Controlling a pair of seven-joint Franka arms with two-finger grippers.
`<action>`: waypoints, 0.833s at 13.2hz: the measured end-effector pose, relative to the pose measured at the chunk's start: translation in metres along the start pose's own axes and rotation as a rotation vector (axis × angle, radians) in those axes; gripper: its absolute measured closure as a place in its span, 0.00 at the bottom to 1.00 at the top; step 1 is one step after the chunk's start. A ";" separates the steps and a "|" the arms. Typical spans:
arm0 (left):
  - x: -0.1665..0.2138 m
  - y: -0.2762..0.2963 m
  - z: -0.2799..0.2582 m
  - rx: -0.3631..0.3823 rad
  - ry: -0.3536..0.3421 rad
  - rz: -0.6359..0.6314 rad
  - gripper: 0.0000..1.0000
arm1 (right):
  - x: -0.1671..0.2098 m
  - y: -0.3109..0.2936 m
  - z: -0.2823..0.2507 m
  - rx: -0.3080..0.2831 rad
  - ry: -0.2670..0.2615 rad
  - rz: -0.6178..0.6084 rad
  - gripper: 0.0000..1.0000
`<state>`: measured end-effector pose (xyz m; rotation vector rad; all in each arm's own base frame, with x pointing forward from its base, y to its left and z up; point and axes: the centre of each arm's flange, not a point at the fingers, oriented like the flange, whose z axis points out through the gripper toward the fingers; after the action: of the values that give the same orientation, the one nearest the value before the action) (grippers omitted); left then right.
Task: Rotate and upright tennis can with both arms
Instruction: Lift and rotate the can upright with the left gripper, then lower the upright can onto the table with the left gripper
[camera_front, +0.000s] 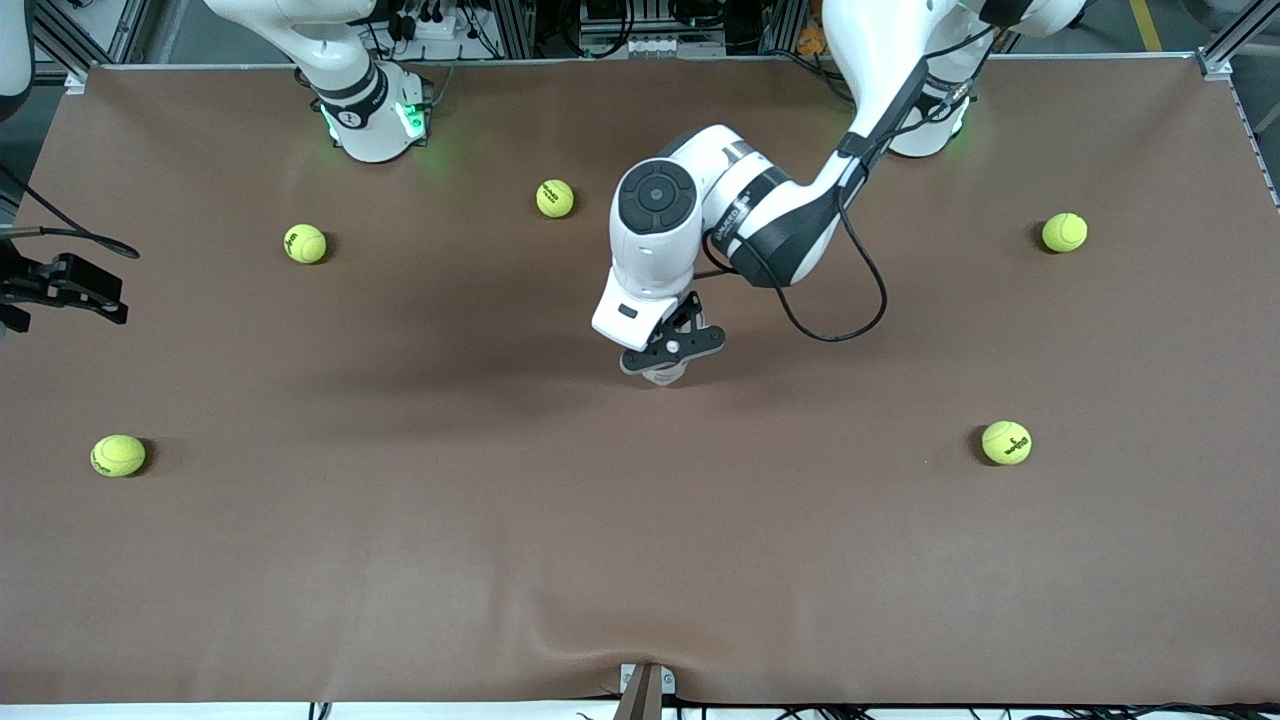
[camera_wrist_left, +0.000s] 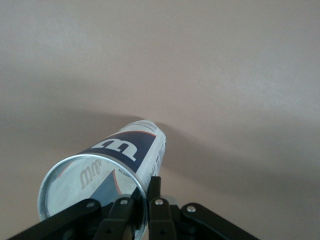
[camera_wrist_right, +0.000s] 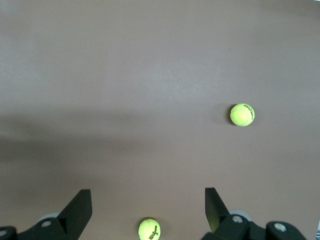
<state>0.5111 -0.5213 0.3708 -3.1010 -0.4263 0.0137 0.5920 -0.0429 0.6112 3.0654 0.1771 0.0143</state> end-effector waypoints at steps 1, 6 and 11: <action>-0.008 0.004 0.006 0.022 0.022 0.009 0.96 | 0.000 0.000 0.000 0.000 0.000 0.000 0.00; -0.029 0.018 0.007 0.039 0.064 0.027 0.96 | 0.000 -0.002 0.000 0.001 0.001 -0.003 0.00; -0.023 0.016 0.006 0.036 0.072 0.007 0.96 | 0.001 -0.003 0.000 0.003 0.002 -0.005 0.00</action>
<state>0.4933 -0.5427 0.3651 -3.0559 -0.4079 -0.0884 0.5924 -0.0395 0.6113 3.0679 0.1855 0.0170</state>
